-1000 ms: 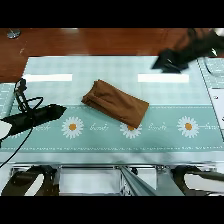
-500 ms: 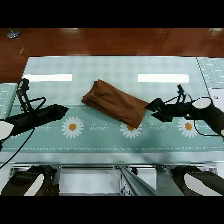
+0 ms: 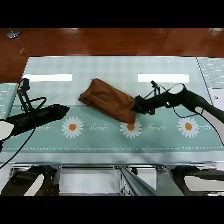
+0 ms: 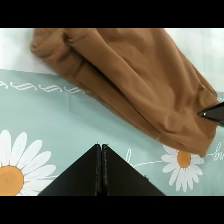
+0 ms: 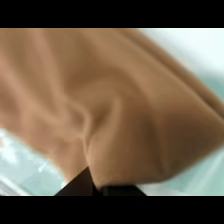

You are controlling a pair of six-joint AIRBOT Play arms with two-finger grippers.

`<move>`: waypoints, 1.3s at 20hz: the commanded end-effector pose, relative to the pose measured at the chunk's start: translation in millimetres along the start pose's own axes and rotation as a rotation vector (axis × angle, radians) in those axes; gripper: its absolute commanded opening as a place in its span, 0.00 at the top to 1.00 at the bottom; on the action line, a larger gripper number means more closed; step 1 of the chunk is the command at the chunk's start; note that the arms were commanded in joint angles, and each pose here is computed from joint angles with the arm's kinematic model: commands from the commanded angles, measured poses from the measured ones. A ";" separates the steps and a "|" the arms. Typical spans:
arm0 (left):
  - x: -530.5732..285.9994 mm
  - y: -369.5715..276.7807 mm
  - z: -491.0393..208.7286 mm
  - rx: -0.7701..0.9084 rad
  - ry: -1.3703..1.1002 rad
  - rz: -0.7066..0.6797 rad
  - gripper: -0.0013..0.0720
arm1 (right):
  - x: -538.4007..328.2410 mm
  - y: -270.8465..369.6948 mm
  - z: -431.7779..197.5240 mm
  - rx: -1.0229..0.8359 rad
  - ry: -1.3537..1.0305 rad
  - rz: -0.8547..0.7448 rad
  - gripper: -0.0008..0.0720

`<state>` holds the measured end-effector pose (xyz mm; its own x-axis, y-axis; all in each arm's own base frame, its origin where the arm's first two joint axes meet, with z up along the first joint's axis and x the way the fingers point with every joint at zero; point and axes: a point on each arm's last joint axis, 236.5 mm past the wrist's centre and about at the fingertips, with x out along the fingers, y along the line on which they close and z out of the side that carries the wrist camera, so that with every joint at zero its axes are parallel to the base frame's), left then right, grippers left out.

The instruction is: Fold the shirts.

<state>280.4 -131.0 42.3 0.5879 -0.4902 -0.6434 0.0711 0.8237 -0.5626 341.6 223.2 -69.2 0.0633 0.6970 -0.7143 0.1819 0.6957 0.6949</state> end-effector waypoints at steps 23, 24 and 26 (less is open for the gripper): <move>-0.1 0.3 8.2 -0.002 -0.034 0.001 0.95 | -439.5 -38.3 20.4 0.117 -0.517 -0.466 0.95; -0.1 0.4 9.1 -0.002 -0.038 0.001 0.95 | -446.7 -59.4 3.4 0.177 -0.523 -0.500 0.95; -0.1 0.3 9.5 -0.001 -0.040 0.001 0.95 | -457.8 -108.7 -39.8 0.363 -0.529 -0.592 0.95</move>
<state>286.3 -128.7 46.2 0.6129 -0.4807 -0.6271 0.0692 0.8233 -0.5634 319.9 -121.4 207.2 0.3940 0.1114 -0.9123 0.4373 0.8503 0.2927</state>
